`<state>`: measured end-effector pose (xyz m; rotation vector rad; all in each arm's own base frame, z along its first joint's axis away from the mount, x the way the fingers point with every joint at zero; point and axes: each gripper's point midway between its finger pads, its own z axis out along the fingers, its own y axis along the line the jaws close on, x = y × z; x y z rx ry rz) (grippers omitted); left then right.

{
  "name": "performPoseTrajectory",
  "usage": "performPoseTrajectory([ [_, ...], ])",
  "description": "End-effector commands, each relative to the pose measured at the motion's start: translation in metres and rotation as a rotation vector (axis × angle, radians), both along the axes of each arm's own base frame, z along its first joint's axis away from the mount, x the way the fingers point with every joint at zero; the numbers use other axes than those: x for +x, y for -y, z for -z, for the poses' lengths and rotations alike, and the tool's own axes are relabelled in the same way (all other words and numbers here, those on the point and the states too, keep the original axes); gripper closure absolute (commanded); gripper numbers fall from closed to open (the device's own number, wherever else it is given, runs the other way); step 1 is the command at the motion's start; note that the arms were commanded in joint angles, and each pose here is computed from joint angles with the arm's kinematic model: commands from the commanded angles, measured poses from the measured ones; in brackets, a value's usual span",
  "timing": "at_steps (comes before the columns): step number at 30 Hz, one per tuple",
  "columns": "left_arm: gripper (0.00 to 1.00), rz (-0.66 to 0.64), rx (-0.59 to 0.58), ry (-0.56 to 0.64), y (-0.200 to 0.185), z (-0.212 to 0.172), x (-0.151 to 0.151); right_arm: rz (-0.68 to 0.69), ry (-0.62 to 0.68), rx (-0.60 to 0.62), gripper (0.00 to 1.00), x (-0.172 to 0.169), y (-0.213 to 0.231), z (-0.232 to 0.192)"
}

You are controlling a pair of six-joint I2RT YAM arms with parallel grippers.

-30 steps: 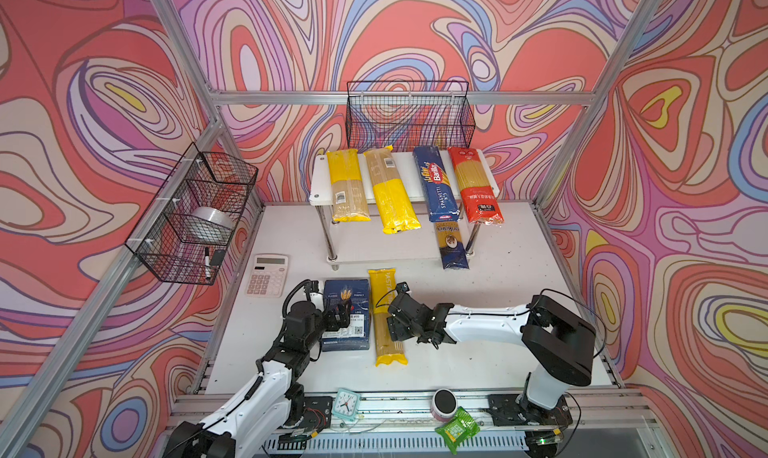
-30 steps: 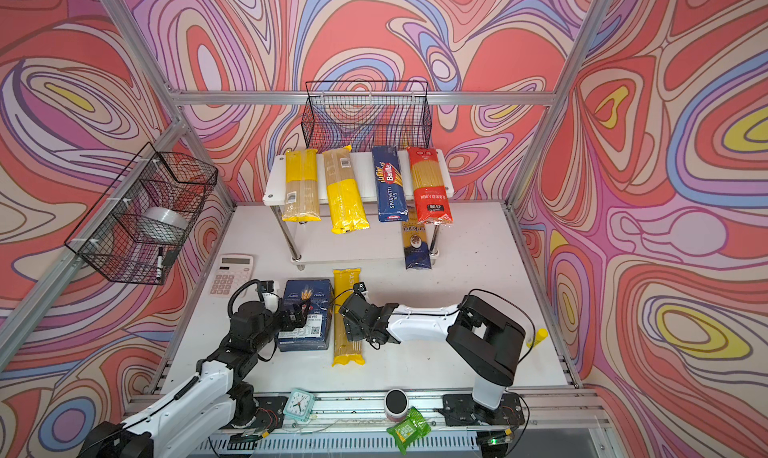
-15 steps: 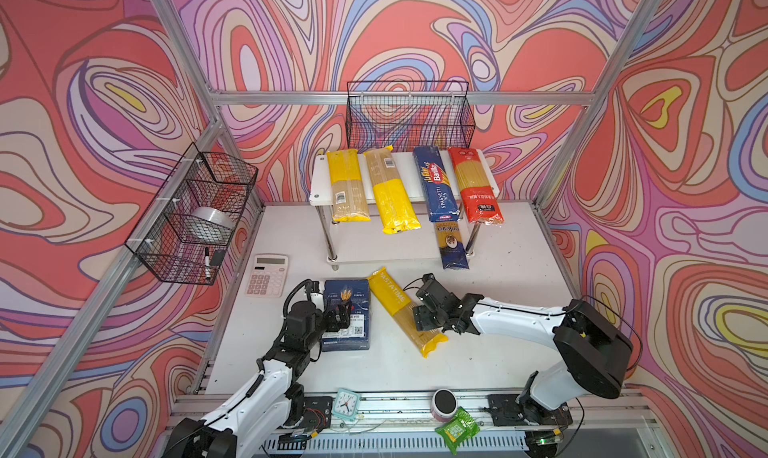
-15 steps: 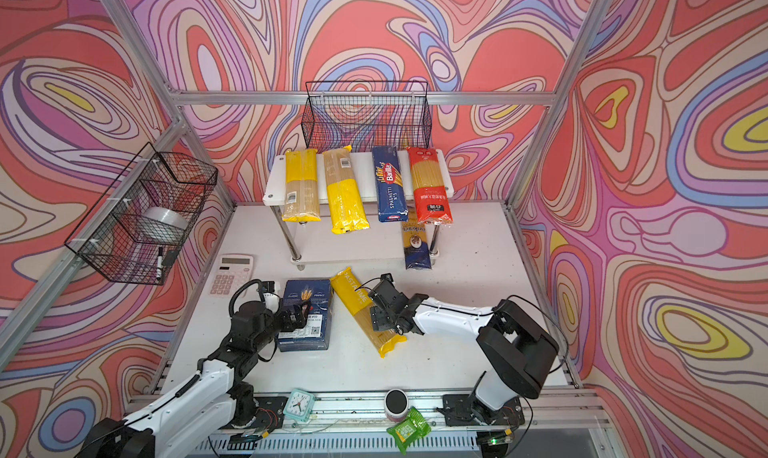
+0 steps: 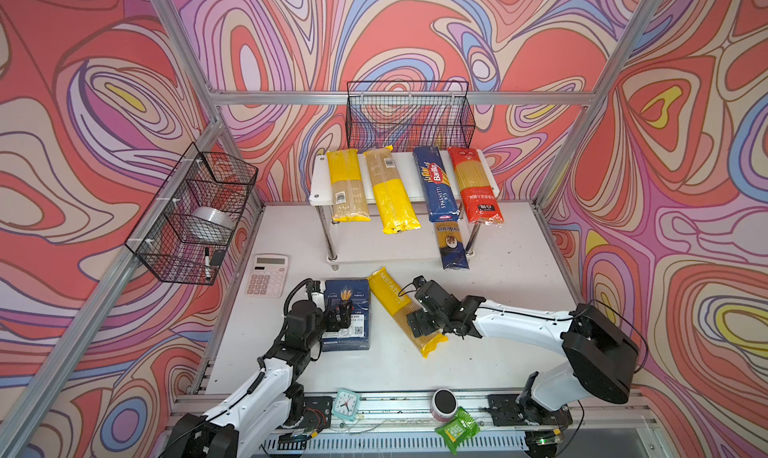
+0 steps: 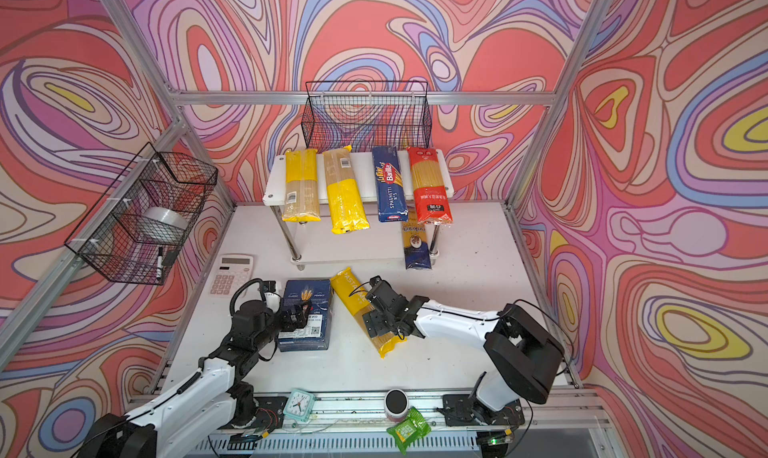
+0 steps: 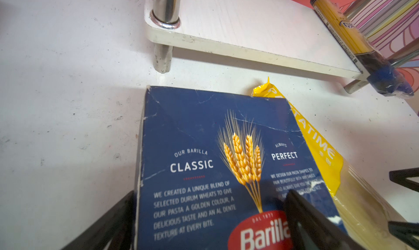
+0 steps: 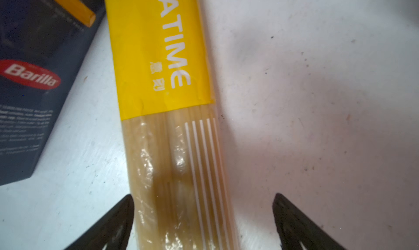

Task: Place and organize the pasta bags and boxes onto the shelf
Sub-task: 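Move the right gripper over the yellow Pastatime bag and lower onto it, then close the right gripper on the Pastatime bag and lift it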

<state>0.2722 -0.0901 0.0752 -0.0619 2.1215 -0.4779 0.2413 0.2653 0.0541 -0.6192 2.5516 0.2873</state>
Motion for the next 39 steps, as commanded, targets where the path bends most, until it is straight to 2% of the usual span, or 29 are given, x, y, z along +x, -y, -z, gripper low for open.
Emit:
performPoseTrajectory([
  [1, 0.00, 0.029, -0.019, 0.051, 0.006, -0.016, 0.006, -0.076, 0.016, -0.023, 0.02, -0.002, -0.007, 0.005],
  [7, 0.00, 0.026, -0.016, 0.036, 0.006, -0.014, 0.007, -0.172, -0.008, -0.040, 0.02, -0.009, -0.014, 0.021],
  [10, 0.00, 0.032, -0.014, 0.028, 0.008, -0.014, 0.008, -0.155, -0.009, -0.096, 0.02, -0.004, -0.009, 0.030],
  [19, 0.00, 0.028, -0.014, 0.029, 0.007, -0.013, 0.008, -0.179, -0.033, -0.083, 0.02, -0.007, -0.014, 0.045],
  [25, 0.00, 0.033, -0.015, 0.030, 0.008, -0.014, 0.008, -0.178, -0.091, -0.107, 0.09, -0.015, -0.011, 0.066],
  [30, 0.00, 0.029, -0.016, 0.030, 0.007, -0.014, 0.008, -0.143, -0.085, -0.131, 0.17, -0.015, -0.006, 0.063],
  [33, 0.00, 0.028, -0.014, 0.028, 0.007, -0.013, 0.008, -0.136, -0.089, -0.122, 0.26, -0.016, -0.007, 0.062],
  [39, 0.00, 0.028, -0.010, 0.017, 0.007, -0.012, 0.009, -0.138, -0.116, -0.127, 0.31, -0.018, -0.010, 0.071],
])
